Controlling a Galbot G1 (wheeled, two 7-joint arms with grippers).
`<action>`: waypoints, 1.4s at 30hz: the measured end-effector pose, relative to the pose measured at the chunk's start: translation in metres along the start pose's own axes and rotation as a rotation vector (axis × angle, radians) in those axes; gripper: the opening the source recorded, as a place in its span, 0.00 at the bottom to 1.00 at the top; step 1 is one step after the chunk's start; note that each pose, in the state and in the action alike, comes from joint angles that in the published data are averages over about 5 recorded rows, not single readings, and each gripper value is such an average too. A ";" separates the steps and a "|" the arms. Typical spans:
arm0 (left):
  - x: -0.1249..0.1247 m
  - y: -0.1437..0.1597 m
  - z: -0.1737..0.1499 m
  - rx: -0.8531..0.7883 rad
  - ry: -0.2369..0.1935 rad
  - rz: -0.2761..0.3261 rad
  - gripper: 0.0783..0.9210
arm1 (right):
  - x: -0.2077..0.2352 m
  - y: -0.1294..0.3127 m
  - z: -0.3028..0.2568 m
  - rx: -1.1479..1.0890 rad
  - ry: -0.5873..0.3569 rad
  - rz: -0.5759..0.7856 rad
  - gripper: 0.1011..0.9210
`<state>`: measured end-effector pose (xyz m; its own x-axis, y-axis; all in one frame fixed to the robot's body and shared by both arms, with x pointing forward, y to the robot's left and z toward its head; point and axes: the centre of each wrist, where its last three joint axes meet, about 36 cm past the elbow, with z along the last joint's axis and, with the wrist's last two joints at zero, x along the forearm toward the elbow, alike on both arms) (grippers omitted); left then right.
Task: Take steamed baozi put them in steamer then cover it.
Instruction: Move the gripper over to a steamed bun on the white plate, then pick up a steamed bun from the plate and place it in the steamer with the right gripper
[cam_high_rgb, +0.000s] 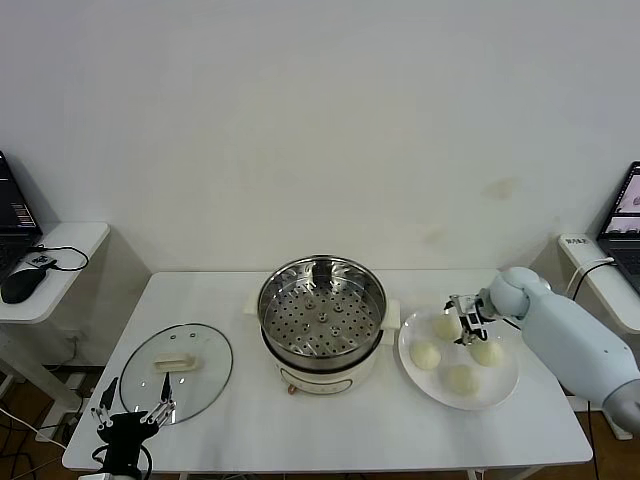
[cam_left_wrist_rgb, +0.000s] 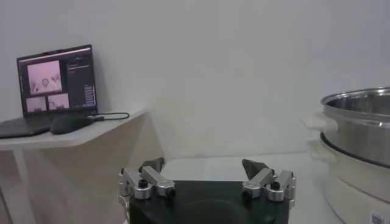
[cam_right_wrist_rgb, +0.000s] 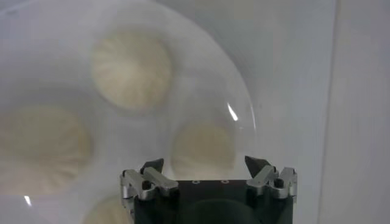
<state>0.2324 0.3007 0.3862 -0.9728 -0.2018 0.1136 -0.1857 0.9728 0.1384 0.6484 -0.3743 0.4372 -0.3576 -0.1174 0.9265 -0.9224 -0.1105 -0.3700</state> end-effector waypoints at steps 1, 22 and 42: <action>0.000 0.000 0.000 0.000 0.000 -0.001 0.88 | -0.001 -0.001 0.000 -0.002 0.001 -0.001 0.82; -0.002 0.001 0.000 0.001 -0.001 -0.003 0.88 | 0.024 -0.015 -0.001 0.015 -0.003 -0.036 0.66; -0.003 0.000 -0.004 0.024 -0.016 0.017 0.88 | 0.177 -0.107 -0.077 0.173 -0.163 0.120 0.67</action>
<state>0.2358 0.3012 0.3902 -0.9779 -0.1836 0.0997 -0.1722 0.9786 0.1125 0.6726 -0.3074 0.6460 -0.4215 -0.2954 0.8574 -0.8313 -0.2520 -0.4955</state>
